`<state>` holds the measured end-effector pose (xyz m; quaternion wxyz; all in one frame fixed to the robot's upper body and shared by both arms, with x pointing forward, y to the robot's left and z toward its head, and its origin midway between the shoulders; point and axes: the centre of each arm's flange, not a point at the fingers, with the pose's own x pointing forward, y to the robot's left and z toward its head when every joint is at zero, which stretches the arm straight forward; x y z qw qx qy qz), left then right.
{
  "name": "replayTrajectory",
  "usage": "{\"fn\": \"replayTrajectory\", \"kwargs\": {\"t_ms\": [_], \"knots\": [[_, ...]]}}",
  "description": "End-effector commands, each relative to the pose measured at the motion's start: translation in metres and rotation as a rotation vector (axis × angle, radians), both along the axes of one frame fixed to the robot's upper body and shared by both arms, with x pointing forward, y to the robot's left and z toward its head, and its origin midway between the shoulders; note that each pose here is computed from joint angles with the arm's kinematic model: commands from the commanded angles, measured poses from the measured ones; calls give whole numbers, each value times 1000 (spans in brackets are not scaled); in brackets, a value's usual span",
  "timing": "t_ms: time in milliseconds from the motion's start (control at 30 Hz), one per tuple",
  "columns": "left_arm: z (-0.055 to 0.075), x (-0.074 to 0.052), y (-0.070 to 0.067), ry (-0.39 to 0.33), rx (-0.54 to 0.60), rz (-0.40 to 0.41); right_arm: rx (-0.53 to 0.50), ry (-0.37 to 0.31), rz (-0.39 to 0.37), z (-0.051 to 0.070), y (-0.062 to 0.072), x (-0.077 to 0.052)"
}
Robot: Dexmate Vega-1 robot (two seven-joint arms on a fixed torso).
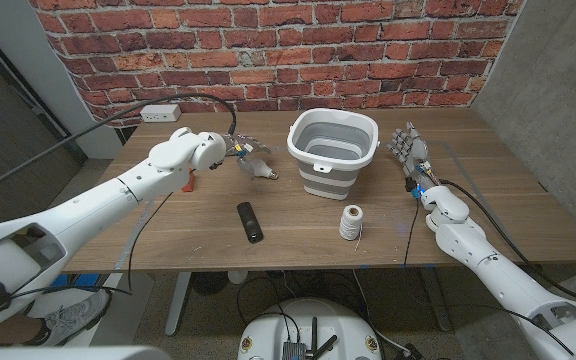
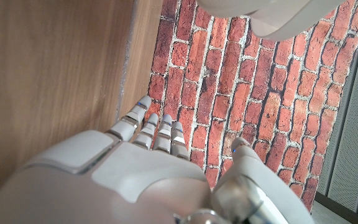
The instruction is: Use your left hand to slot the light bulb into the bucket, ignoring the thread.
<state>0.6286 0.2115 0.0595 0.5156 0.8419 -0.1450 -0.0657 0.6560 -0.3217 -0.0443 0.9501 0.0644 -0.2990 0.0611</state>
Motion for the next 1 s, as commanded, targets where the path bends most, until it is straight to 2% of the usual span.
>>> {"fn": "replayTrajectory", "kwargs": {"t_ms": [33, 367, 1000], "knots": [[-7, 9, -1, -40, 5, -17, 2, 2, -2, -1, 0, -1], [-9, 9, -1, -146, -3, -70, 5, 3, -5, 0, -1, 0], [-14, 16, 0, -145, -1, -58, 7, 3, -10, 2, -2, 3]]}}
